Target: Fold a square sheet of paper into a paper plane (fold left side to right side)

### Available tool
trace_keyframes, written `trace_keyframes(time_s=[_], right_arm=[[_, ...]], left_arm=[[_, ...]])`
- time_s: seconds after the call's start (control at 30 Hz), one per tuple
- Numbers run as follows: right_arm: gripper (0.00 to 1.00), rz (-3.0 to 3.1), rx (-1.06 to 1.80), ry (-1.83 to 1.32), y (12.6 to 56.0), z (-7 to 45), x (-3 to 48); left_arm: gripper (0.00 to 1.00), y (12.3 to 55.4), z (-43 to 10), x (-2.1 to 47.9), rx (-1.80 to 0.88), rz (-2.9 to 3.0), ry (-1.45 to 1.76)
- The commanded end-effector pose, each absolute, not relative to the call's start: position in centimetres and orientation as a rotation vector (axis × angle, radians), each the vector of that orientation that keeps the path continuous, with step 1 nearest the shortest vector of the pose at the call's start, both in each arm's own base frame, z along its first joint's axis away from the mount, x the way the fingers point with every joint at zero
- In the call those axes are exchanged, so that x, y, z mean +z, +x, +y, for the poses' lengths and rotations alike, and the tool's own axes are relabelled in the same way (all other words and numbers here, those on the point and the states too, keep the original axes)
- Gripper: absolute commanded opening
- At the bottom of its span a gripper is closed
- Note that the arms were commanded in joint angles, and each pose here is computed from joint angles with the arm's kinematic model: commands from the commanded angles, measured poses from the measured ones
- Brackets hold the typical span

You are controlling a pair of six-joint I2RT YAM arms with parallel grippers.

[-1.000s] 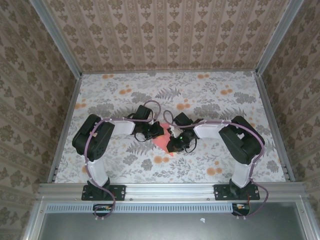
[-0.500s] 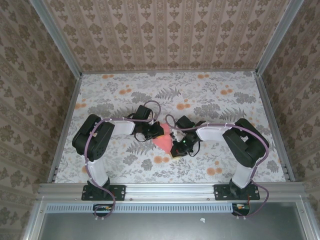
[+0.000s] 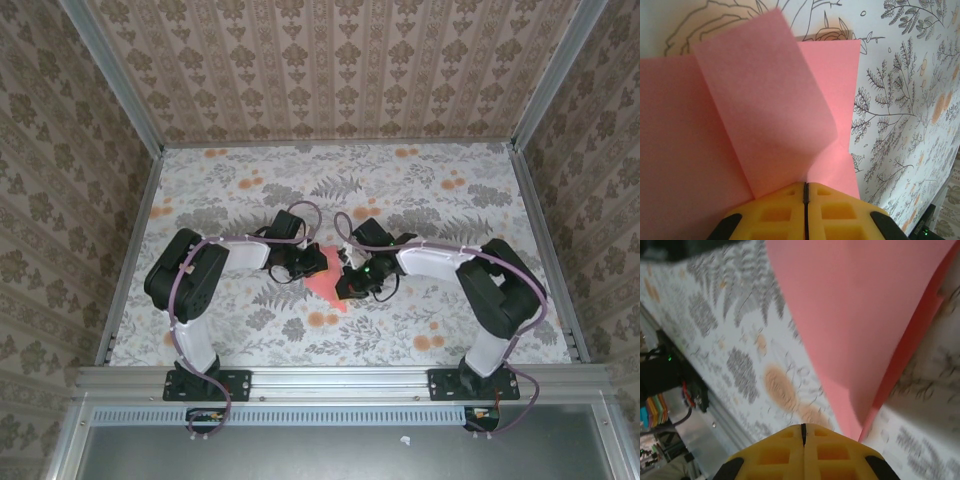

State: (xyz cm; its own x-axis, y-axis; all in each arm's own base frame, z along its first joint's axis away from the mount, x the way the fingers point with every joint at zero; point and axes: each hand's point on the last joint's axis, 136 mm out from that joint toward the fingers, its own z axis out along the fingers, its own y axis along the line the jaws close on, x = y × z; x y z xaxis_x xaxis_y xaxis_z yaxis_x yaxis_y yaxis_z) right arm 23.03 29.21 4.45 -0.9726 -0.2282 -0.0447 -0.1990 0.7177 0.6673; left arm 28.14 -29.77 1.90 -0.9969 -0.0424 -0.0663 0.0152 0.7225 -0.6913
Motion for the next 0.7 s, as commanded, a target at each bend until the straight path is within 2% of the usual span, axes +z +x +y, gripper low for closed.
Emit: trace_keyframes(time_s=[0.0,0.17,0.43,0.67], right_arm=[[0.05,-2.954,-1.077,0.298,25.7,29.8,3.7],[0.04,-2.937,-0.947,0.275,25.1,28.8,1.2],[0.00,-2.946,-0.701,0.257,23.6,25.9,-1.1],[0.00,-2.946,-0.667,0.262,23.4,25.5,-1.6]], left_arm=[[0.08,27.2,-27.5,-0.7,-0.954,2.939,-0.074],[0.11,27.5,-28.0,0.0,-0.991,2.909,-0.060],[0.20,28.4,-29.3,3.9,-1.091,2.774,0.041],[0.12,26.2,-30.9,5.1,-1.214,2.750,0.111]])
